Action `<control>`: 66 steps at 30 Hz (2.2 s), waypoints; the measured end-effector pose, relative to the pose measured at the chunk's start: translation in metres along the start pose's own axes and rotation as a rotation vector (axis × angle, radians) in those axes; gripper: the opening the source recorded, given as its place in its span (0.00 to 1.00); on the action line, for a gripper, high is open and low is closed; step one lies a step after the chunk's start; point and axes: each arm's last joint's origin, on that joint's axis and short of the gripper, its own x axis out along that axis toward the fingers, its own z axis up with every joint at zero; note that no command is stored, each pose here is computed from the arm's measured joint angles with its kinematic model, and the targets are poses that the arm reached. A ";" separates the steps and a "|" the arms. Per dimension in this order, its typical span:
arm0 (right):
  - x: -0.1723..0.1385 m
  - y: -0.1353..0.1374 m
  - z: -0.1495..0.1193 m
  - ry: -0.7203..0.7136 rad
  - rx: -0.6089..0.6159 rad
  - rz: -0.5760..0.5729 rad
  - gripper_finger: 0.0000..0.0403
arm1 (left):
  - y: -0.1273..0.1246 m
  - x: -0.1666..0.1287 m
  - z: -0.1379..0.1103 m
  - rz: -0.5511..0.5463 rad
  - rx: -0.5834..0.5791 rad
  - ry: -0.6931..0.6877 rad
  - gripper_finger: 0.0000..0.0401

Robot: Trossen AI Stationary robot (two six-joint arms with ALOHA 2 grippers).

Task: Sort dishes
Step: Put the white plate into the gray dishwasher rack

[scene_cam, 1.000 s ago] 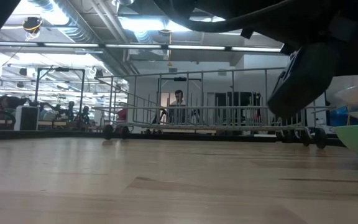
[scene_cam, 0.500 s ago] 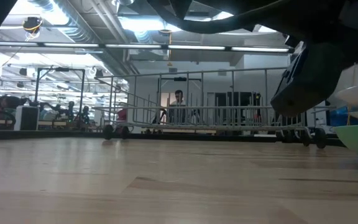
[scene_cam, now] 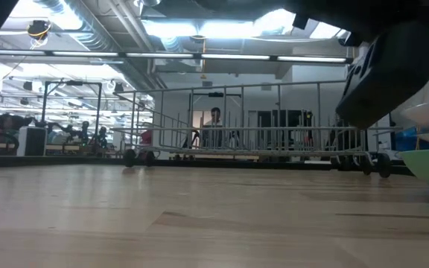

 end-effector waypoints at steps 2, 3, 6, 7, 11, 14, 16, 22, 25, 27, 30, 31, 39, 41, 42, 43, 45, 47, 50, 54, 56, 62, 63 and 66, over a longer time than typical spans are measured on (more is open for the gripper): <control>-0.013 0.003 0.000 -0.041 -0.040 -0.017 0.31 | 0.002 -0.001 0.001 0.014 -0.020 -0.005 0.04; -0.021 0.006 0.000 -0.072 -0.059 -0.028 0.31 | 0.002 -0.001 0.004 0.025 -0.026 -0.009 0.04; -0.049 0.009 -0.001 -0.158 -0.101 -0.102 0.31 | 0.004 -0.002 0.008 0.064 -0.052 -0.004 0.04; -0.060 0.010 -0.002 -0.193 -0.117 -0.127 0.31 | 0.006 -0.003 0.008 0.078 -0.063 0.005 0.04; -0.111 0.015 -0.005 -0.362 -0.171 -0.218 0.31 | 0.015 -0.008 0.009 0.128 -0.135 0.069 0.04; -0.148 0.018 -0.008 -0.505 -0.228 -0.270 0.31 | 0.024 -0.013 0.009 0.184 -0.194 0.119 0.04; -0.171 0.019 -0.011 -0.592 -0.270 -0.294 0.31 | 0.038 -0.020 0.011 0.247 -0.242 0.152 0.04; -0.221 0.021 -0.017 -0.790 -0.395 -0.325 0.31 | 0.083 -0.046 0.005 0.428 -0.420 0.274 0.04; -0.238 0.020 -0.021 -0.844 -0.456 -0.334 0.31 | 0.108 -0.061 -0.004 0.510 -0.483 0.330 0.04; -0.247 0.018 -0.024 -0.879 -0.485 -0.343 0.31 | 0.127 -0.073 -0.012 0.557 -0.537 0.350 0.04; -0.256 0.012 -0.027 -0.920 -0.519 -0.378 0.31 | 0.152 -0.093 -0.025 0.600 -0.651 0.369 0.04; -0.257 0.010 -0.028 -0.934 -0.530 -0.400 0.31 | 0.162 -0.102 -0.032 0.612 -0.697 0.377 0.04; -0.269 -0.009 -0.039 -0.979 -0.541 -0.426 0.31 | 0.206 -0.161 -0.099 0.663 -1.049 0.535 0.04; -0.271 -0.012 -0.042 -0.984 -0.539 -0.428 0.31 | 0.208 -0.171 -0.117 0.639 -1.147 0.569 0.04; -0.271 -0.014 -0.043 -0.985 -0.539 -0.428 0.31 | 0.209 -0.175 -0.126 0.625 -1.198 0.585 0.04; -0.272 -0.016 -0.044 -0.985 -0.539 -0.428 0.31 | 0.210 -0.179 -0.135 0.614 -1.248 0.593 0.04; -0.273 -0.018 -0.045 -0.989 -0.537 -0.425 0.31 | 0.208 -0.182 -0.154 0.573 -1.330 0.623 0.04; -0.274 -0.019 -0.046 -0.990 -0.537 -0.424 0.31 | 0.207 -0.184 -0.170 0.547 -1.391 0.646 0.04; -0.274 -0.020 -0.046 -0.993 -0.535 -0.429 0.31 | 0.207 -0.186 -0.189 0.538 -1.460 0.673 0.04; -0.273 -0.019 -0.046 -0.991 -0.540 -0.433 0.31 | 0.209 -0.191 -0.208 0.531 -1.560 0.667 0.04; -0.273 -0.019 -0.046 -0.991 -0.540 -0.433 0.31 | 0.210 -0.193 -0.215 0.532 -1.601 0.658 0.04; -0.273 -0.020 -0.046 -0.983 -0.544 -0.442 0.31 | 0.210 -0.198 -0.228 0.532 -1.679 0.675 0.04; -0.273 -0.021 -0.046 -0.978 -0.547 -0.447 0.31 | 0.209 -0.198 -0.230 0.526 -1.700 0.676 0.04; -0.273 -0.021 -0.046 -0.978 -0.548 -0.448 0.31 | 0.207 -0.199 -0.232 0.499 -1.746 0.684 0.05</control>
